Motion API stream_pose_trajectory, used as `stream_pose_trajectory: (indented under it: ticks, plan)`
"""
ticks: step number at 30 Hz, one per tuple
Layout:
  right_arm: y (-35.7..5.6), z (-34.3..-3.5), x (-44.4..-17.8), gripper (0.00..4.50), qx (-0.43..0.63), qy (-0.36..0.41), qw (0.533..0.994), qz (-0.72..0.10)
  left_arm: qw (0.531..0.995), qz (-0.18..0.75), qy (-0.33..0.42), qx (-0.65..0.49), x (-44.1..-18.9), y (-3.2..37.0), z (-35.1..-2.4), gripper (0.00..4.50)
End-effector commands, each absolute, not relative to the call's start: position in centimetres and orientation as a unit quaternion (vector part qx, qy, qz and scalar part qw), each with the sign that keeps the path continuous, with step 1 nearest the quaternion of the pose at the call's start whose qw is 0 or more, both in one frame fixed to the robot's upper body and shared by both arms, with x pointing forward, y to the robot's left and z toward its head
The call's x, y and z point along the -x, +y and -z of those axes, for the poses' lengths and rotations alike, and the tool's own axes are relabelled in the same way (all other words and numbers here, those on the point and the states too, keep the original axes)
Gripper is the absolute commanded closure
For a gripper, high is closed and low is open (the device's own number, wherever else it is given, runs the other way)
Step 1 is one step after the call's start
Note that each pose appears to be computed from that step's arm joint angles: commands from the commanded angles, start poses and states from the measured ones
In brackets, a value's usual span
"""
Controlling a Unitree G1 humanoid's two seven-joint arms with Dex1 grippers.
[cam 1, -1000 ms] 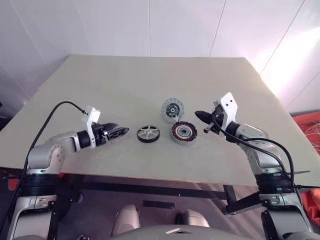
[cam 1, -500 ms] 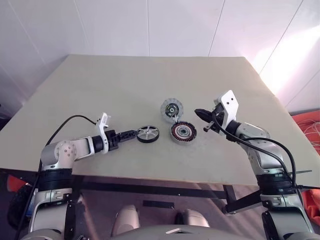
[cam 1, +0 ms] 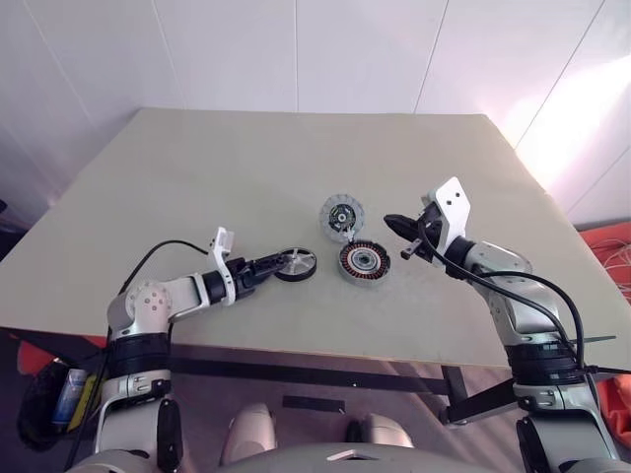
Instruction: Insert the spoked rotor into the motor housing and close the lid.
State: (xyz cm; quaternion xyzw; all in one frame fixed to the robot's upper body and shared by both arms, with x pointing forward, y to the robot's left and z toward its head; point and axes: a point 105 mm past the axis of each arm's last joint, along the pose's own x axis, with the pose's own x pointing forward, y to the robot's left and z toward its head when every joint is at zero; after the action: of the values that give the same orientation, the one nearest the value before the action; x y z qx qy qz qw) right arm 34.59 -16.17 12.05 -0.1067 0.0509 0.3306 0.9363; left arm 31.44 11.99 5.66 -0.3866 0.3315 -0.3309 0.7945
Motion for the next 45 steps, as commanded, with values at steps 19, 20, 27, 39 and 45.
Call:
stream_pose_trajectory:
  ticks: [19,20,27,39,45]
  plan:
    - [-16.5,-13.3,-34.9,4.50,0.104,0.018,0.938,-0.329,0.765,0.298,0.347,0.454,-32.9,10.0,-4.2,1.53]
    - [-16.4,-13.3,-34.9,4.50,0.104,0.017,0.938,-0.329,0.764,0.297,0.348,0.454,-32.9,10.1,-4.1,1.84]
    - [-16.1,-13.5,-34.8,4.50,0.104,0.015,0.938,-0.331,0.763,0.302,0.350,0.452,-32.8,10.0,-4.2,4.03]
    - [-17.2,-14.5,-34.4,4.50,0.119,0.014,0.941,-0.318,0.747,0.335,0.303,0.487,-32.9,10.7,-6.5,4.03]
    - [-21.1,-14.1,-34.4,4.50,0.150,0.052,0.950,-0.270,0.730,0.346,0.268,0.525,-33.6,11.1,-8.8,4.03]
